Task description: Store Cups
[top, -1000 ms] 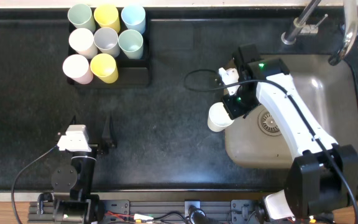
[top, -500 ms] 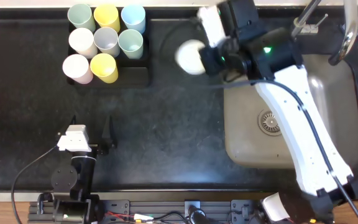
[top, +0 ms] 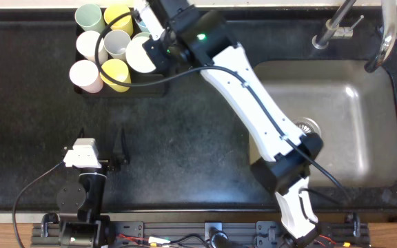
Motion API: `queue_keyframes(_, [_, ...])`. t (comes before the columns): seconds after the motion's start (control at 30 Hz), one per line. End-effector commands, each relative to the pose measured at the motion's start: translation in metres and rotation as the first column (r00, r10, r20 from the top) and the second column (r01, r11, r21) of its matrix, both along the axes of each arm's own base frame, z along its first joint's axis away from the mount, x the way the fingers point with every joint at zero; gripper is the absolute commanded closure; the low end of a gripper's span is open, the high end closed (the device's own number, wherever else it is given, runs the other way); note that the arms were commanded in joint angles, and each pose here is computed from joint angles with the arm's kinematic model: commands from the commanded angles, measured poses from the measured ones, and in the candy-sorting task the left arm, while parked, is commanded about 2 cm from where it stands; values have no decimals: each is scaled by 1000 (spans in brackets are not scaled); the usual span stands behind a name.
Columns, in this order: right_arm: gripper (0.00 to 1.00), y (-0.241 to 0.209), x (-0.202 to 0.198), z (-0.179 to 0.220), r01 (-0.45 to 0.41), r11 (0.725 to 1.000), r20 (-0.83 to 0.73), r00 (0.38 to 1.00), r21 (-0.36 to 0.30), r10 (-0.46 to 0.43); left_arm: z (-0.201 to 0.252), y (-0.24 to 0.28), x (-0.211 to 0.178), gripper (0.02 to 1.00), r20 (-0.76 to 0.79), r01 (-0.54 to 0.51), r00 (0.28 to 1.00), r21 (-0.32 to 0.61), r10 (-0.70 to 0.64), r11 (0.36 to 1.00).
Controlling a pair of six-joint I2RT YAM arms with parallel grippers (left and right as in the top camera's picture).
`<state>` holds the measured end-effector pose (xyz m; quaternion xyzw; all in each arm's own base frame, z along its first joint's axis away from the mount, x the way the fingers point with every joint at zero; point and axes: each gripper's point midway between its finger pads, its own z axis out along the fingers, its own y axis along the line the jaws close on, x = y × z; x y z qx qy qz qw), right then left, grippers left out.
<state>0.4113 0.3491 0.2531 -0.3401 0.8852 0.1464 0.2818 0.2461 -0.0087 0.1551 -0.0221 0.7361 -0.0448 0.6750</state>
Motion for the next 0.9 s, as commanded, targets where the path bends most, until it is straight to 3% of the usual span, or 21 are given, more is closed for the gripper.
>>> queue_keyframes(0.03, [961,-1,5,11,21,999,19,1000,25,-21,1,0,0,20,6,-1,1000,21,1,1000])
queue_keyframes(0.53, [958,15,10,-70,0,998,-112,994,-68,-7,1,0,0,23,6,-1,1000,21,1,1000])
queue_keyframes(0.9, [961,16,14,-108,-3,993,-164,986,-114,-16,1,0,0,20,6,-1,1000,21,0,1000])
